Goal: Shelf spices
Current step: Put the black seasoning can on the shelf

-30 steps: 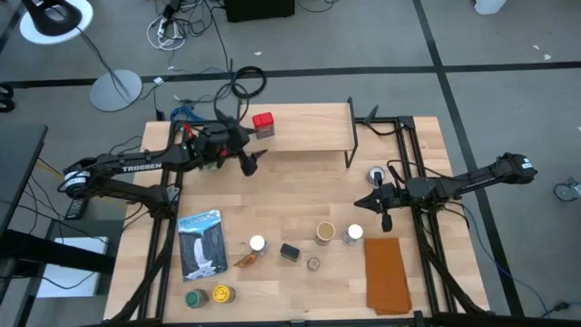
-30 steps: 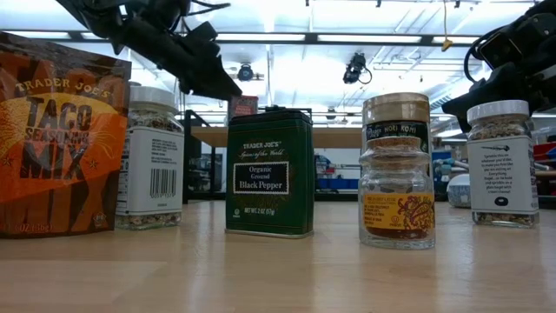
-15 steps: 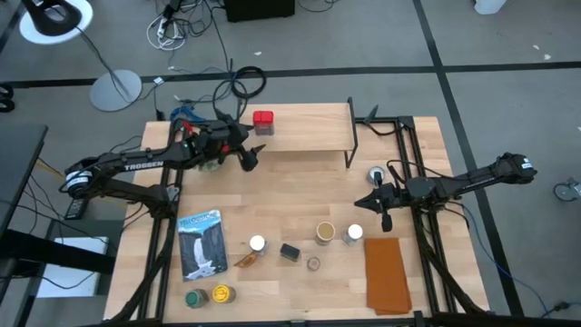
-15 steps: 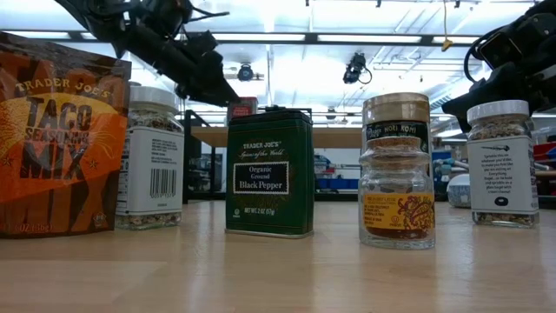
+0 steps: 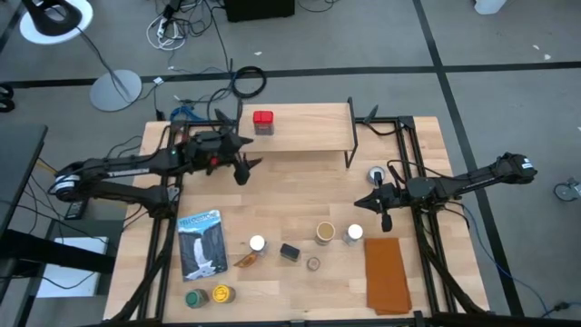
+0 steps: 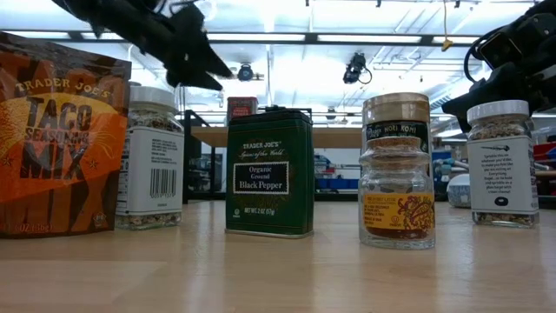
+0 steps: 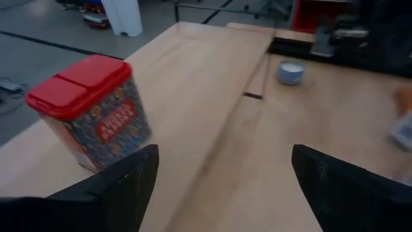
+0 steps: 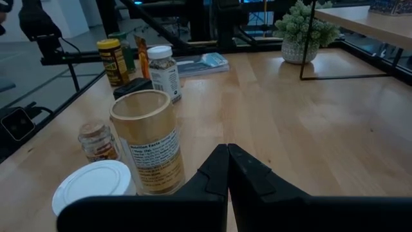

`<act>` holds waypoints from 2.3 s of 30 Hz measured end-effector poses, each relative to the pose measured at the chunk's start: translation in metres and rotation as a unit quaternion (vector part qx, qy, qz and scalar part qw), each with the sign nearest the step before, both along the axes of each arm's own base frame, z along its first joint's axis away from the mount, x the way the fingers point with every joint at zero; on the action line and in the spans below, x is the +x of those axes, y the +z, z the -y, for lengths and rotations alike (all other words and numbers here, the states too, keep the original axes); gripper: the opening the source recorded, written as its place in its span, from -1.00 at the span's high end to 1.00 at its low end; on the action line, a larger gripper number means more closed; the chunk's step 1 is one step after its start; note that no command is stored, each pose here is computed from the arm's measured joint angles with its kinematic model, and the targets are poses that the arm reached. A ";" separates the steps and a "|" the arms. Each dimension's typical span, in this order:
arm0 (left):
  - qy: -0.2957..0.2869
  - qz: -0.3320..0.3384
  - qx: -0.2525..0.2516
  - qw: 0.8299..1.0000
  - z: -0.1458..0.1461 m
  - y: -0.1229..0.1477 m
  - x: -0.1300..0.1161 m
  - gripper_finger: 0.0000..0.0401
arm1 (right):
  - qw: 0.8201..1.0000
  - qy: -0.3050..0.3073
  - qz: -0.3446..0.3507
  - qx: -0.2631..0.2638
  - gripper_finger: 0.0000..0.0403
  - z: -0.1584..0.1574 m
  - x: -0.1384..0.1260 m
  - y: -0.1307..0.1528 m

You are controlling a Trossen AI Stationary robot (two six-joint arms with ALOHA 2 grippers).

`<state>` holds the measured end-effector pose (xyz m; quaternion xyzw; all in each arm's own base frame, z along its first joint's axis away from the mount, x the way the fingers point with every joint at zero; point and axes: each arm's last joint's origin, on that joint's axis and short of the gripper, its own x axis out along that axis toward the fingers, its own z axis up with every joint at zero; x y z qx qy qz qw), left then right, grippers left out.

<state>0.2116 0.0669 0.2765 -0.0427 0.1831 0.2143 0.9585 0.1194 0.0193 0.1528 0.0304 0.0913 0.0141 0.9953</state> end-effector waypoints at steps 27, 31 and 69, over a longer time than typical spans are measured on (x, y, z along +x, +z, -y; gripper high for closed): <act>-0.111 0.067 -0.083 0.988 0.056 0.008 0.012 -0.80 | 1.000 0.000 0.000 0.000 0.96 0.000 0.000 0.000; -0.134 0.107 -0.081 0.982 0.056 0.008 0.027 -0.80 | 1.000 0.000 0.000 0.000 0.96 0.000 0.000 0.000; -0.356 -0.324 0.034 0.876 0.202 -0.046 0.154 -0.56 | 1.000 0.000 0.000 0.000 0.96 0.000 0.000 0.000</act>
